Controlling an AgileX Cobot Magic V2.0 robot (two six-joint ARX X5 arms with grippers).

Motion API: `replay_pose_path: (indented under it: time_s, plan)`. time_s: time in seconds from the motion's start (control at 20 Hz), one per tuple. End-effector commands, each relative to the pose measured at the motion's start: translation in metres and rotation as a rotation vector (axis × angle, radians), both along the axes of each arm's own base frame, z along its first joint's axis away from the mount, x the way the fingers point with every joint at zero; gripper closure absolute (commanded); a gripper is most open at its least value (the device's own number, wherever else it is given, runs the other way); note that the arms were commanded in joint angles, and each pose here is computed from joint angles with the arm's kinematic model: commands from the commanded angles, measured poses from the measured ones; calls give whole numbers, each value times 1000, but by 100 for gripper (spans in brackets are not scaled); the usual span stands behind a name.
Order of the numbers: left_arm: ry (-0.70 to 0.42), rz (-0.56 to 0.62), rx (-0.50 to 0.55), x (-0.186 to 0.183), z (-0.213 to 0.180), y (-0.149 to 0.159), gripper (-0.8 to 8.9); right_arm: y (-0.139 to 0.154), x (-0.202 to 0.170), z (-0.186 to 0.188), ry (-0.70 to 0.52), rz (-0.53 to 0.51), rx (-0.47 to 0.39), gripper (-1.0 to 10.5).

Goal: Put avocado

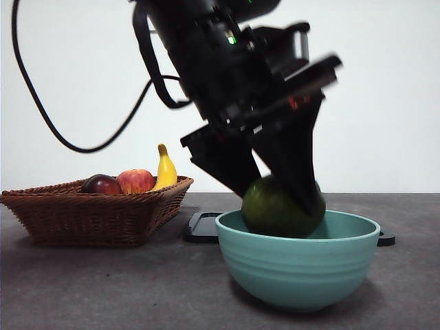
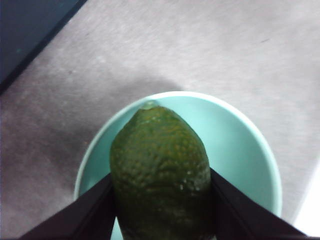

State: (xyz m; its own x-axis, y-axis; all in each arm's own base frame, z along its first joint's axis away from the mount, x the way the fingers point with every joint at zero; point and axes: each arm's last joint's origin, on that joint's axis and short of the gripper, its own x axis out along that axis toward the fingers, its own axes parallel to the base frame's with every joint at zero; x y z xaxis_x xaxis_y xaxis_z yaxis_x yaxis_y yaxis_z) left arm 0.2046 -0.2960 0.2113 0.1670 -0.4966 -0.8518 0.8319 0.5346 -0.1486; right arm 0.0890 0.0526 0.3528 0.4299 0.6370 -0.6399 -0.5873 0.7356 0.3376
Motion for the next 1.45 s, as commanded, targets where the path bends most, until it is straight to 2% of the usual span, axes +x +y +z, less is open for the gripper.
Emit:
replay_pose_path:
  time_s: [0.05, 0.5, 0.7, 1.0, 1.3, 1.45]
  plan:
    - [-24, -37, 11, -2, -8, -11, 642, 1, 0, 5, -12, 5, 8, 523]
    - [-27, -88, 62, -4, -23, -17, 620, 1, 0, 5, -12, 5, 8, 523]
    - [-25, -93, 65, -6, -23, -17, 497, 1, 0, 5, -11, 5, 8, 523]
    - [-24, -90, 63, -6, -22, -17, 499, 1, 0, 5, -11, 5, 7, 523]
    - [-93, -75, -34, -9, 17, -6, 502, 1, 0, 5, -11, 5, 8, 523]
    - [-132, 2, -124, -6, 52, 15, 502, 1, 0, 5, -11, 5, 7, 523]
